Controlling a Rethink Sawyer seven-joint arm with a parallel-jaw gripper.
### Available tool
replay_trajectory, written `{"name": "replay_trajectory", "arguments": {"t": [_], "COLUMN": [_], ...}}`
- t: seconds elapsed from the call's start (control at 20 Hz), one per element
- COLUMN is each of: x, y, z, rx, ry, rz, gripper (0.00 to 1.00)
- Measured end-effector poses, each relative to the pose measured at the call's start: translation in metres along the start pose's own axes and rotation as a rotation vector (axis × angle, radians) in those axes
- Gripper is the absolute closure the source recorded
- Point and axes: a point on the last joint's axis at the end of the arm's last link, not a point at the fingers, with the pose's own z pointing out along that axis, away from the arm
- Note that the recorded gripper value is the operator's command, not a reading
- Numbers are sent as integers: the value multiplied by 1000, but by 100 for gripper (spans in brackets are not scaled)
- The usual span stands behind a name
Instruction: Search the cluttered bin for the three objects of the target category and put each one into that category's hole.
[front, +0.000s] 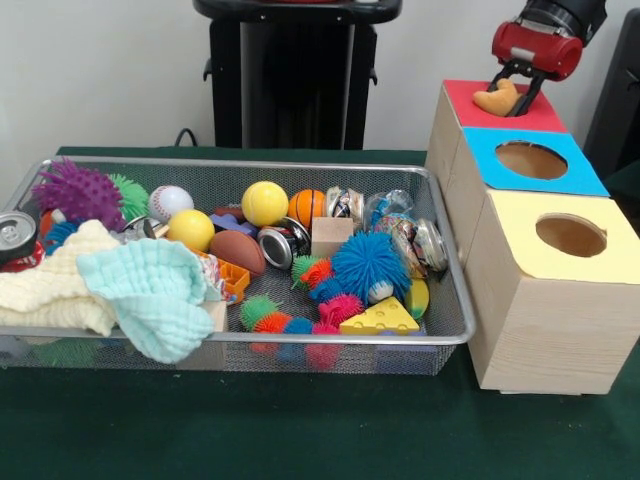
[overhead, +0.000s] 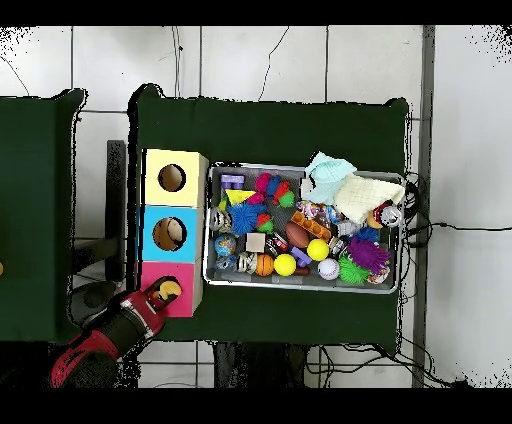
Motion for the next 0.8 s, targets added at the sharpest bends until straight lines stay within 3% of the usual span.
{"name": "replay_trajectory", "arguments": {"t": [0.45, 0.5, 0.8], "x": [9, 11, 10], "y": [-8, -9, -7], "z": [23, 25, 28], "rx": [-25, -31, -61], "ry": [-35, -41, -51], "rz": [-41, -51, -54], "gripper": [0, 100, 100]}}
